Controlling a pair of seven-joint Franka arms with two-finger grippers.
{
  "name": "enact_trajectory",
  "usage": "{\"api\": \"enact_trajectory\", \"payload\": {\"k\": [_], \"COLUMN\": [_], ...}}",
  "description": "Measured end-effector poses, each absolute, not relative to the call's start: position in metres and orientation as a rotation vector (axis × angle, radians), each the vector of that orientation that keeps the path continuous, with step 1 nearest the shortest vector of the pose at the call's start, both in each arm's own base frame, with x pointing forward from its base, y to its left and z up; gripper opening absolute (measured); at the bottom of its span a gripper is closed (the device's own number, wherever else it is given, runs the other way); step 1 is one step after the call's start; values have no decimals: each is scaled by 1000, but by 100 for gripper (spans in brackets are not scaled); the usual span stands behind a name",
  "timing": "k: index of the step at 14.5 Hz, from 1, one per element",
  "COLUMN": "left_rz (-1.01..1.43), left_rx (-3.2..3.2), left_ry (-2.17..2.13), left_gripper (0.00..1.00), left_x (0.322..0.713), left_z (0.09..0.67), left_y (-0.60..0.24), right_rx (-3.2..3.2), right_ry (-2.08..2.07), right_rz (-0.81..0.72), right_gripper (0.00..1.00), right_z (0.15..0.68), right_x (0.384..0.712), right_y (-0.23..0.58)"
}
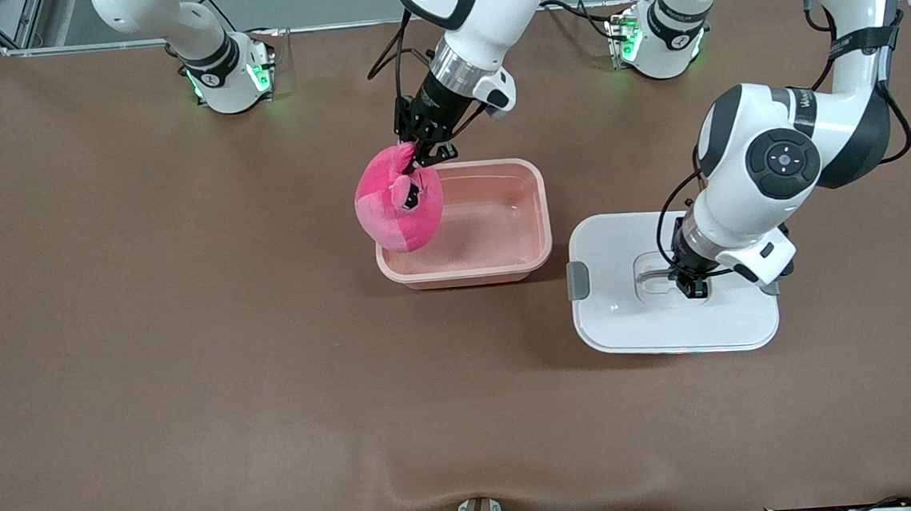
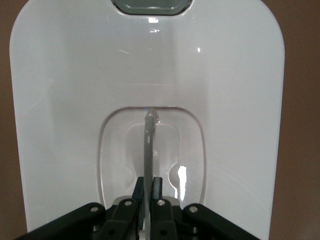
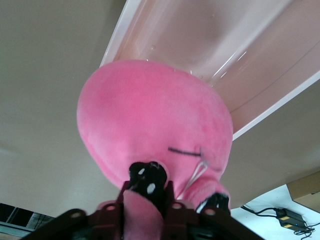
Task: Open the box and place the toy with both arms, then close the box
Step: 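Lower the pink toy into the box and open the right gripper, then withdraw the right gripper to rest while the left gripper holds the lid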
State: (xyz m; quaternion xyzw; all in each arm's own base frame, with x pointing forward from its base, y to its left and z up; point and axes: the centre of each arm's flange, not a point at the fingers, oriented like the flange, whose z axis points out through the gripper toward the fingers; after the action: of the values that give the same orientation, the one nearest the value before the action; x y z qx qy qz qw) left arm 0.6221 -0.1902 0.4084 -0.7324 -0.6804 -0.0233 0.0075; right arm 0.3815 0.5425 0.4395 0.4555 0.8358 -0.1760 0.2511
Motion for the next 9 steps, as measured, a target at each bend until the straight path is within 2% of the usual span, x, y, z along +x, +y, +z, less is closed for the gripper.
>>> {"api": "enact_trajectory", "payload": {"k": [3,6,7,9], "left_rz": [-68,-63,-63,-63], "left_rx": [-2295,-2297,-2298,-2298], "left_ry": [-2129,-2127,-2127,-2128], "left_gripper": [7,7,7,7], "left_x": [621,620,620,620], "left_z": [405,403,403,403], "left_y": [-191,-192,-193,-192], "right_rx": [1301,1366,1386,1448], "right_ry": [2233,2192,2181,2135], "right_rz": [-426,-377,-364,-352], "right_gripper": [66,96,100,100], "right_z": [453,492,505,519], "right_x": [374,366,368,380], "right_y": [551,556,554,543]}}
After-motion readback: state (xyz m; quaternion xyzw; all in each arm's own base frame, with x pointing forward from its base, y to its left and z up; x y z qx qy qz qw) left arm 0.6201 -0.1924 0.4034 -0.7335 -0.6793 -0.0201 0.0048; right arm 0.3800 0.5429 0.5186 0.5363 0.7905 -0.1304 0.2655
